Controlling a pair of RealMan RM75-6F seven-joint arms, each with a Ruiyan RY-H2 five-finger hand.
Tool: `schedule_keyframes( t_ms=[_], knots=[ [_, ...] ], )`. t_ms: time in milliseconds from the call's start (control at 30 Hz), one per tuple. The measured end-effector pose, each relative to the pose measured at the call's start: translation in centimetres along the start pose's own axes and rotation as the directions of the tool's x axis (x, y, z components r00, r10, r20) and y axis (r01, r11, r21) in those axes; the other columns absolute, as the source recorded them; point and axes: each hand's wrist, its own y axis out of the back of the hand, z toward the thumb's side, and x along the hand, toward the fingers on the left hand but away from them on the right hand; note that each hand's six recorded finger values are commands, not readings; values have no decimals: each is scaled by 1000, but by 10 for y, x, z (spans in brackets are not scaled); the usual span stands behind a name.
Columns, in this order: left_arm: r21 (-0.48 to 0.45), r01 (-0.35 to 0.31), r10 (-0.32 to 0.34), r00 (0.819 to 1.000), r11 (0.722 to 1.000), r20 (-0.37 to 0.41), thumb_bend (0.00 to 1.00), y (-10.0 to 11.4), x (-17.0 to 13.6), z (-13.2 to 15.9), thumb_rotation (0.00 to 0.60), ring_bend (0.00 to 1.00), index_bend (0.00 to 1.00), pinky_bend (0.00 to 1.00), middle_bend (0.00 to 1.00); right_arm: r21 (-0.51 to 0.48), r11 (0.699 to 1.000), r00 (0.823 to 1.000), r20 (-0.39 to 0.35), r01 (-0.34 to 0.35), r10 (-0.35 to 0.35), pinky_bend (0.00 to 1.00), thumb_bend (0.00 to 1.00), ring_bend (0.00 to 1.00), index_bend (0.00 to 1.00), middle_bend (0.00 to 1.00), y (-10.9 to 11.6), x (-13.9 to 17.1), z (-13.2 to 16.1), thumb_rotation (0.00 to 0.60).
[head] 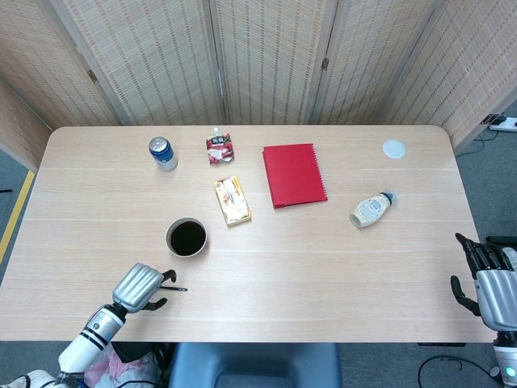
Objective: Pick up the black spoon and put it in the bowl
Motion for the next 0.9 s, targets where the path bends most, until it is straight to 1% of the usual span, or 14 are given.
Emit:
schedule_keyframes(
  t_ms=[200, 500, 700, 900],
  knots=[
    [3, 39, -39, 998, 999, -40, 302, -11, 13, 0, 600, 953, 443, 997, 1000, -3, 1000, 1000, 11, 3, -3, 171, 395, 203, 87, 176, 0, 3, -4, 600],
    [-24, 76, -78, 992, 997, -99, 303, -22, 27, 2, 600, 955, 469, 1000, 1000, -6, 1000, 1000, 15, 1, -1, 171, 395, 204, 87, 176, -1, 4, -7, 600],
    [-62, 104, -112, 985, 993, -132, 301, -30, 32, 4, 600, 958, 486, 1000, 1000, -8, 1000, 1000, 21, 0, 0, 171, 395, 205, 88, 176, -2, 5, -9, 600],
    [-16, 108, -109, 981, 994, -159, 317, -33, 35, 7, 600, 960, 500, 1000, 1000, -8, 1000, 1000, 28, -4, 4, 171, 395, 205, 88, 176, -3, 6, -11, 600]
  ],
)
